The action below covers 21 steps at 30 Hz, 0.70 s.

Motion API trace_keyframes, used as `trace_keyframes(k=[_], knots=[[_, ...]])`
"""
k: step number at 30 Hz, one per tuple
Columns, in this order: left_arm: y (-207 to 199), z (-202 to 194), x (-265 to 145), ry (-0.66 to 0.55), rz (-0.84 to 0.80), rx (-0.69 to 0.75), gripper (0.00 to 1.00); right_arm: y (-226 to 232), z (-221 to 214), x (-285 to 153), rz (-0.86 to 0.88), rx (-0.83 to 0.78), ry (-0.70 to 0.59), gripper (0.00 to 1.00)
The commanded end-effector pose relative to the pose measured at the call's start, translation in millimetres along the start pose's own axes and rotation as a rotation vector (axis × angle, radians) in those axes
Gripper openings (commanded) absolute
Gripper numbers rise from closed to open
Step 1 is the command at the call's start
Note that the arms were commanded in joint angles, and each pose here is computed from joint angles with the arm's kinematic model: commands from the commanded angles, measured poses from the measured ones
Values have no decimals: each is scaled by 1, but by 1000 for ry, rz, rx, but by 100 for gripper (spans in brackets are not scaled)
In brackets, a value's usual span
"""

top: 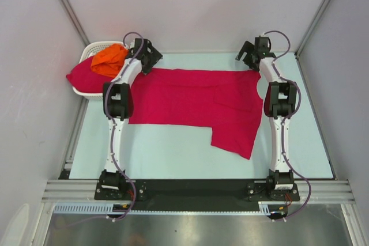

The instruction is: Fold and stack the t-shirts

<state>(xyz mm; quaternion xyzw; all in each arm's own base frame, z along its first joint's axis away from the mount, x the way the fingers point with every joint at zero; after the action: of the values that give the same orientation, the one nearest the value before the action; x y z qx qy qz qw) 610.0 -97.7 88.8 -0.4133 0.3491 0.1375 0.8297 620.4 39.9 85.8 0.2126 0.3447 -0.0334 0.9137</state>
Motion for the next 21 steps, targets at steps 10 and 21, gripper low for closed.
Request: trace_keyframes(k=[10, 21], knots=[[-83, 71, -128, -156, -306, 213, 96, 90, 121, -162, 257, -126, -283, 100], [-17, 20, -283, -25, -227, 335, 100, 67, -54, -332, 172, -49, 116, 100]])
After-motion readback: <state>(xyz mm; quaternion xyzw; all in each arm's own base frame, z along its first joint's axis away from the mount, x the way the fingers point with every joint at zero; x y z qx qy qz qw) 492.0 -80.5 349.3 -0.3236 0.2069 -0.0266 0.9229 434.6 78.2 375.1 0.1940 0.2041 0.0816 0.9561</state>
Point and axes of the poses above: each gripper's point midway between its finger pads, its own x axis out along the fingers, its own y axis along the line the jaws close on, z = x × y, the point moved 6 cm from there along -x, back along the fingers, and after that the axes turned 5 degrees about -x, right-handed, at the moved point
